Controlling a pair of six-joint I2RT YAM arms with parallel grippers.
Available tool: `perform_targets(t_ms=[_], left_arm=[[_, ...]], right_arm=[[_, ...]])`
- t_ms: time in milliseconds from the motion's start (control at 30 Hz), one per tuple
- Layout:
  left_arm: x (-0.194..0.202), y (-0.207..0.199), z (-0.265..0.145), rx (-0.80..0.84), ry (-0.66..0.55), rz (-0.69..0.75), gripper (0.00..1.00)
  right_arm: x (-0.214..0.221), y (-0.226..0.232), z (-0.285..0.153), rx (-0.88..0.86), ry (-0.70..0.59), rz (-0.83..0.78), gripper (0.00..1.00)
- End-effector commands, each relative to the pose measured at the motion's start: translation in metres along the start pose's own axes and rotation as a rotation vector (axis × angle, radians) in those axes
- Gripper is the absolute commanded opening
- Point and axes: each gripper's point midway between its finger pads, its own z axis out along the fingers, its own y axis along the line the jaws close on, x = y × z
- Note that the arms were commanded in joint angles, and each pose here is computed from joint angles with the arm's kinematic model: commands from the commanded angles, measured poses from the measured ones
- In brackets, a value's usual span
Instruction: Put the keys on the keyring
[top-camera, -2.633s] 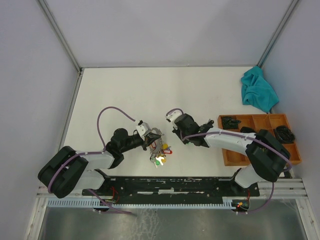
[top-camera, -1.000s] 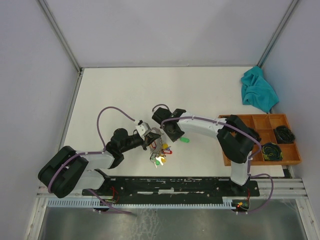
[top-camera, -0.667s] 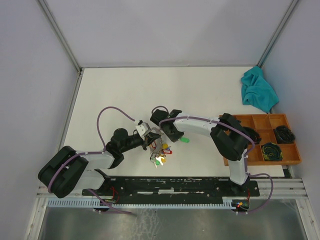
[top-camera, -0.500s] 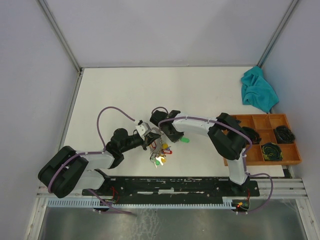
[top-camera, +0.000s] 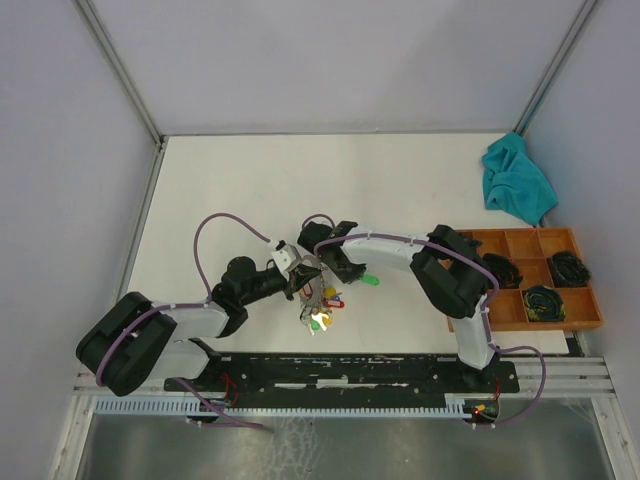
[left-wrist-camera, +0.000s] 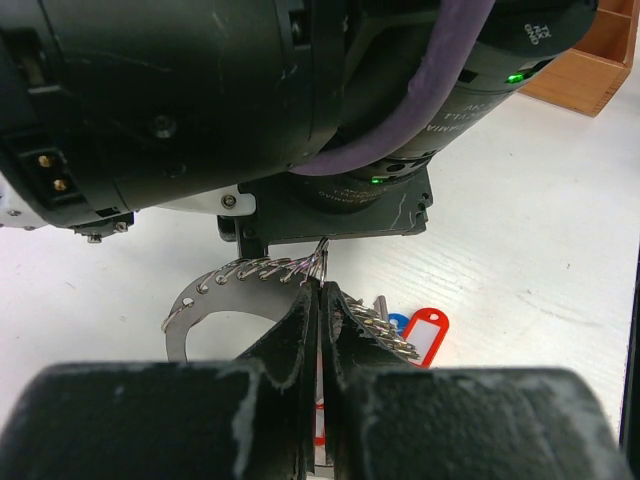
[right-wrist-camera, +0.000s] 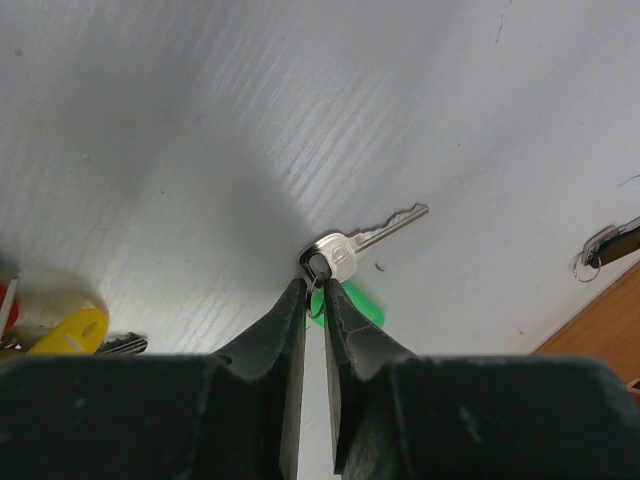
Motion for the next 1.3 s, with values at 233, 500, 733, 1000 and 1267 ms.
perform_targets(t_ms=[233, 500, 733, 1000, 1267], left_arm=[[-0.025, 0.003, 0.005, -0.005, -0.076, 0.039, 0.03], [-0.034, -0.002, 0.003, 0.015, -0.103, 0.043, 0.03], [-0.043, -0.004, 0.0, 0.021, -0.132, 0.053, 0.03], [-0.066, 0.003, -0.005, -0.028, -0.178, 0.079, 0.03], [-0.016, 0.037, 0.027, -0.169, 0.066, -0.215, 0.03]], right_arm=[[-0.006, -0.009, -0.01, 0.039, -0.022, -0.007, 0.01], [-0.012, -0.018, -0.043, -0.023, -0.149, 0.016, 0.01], [-0.017, -0.028, -0.088, -0.119, -0.372, 0.065, 0.01], [-0.027, -0.03, -0.135, -0.264, -0.693, 0.087, 0.01], [-0.018, -0.054, -0.131, -0.34, -0.682, 0.218, 0.0]])
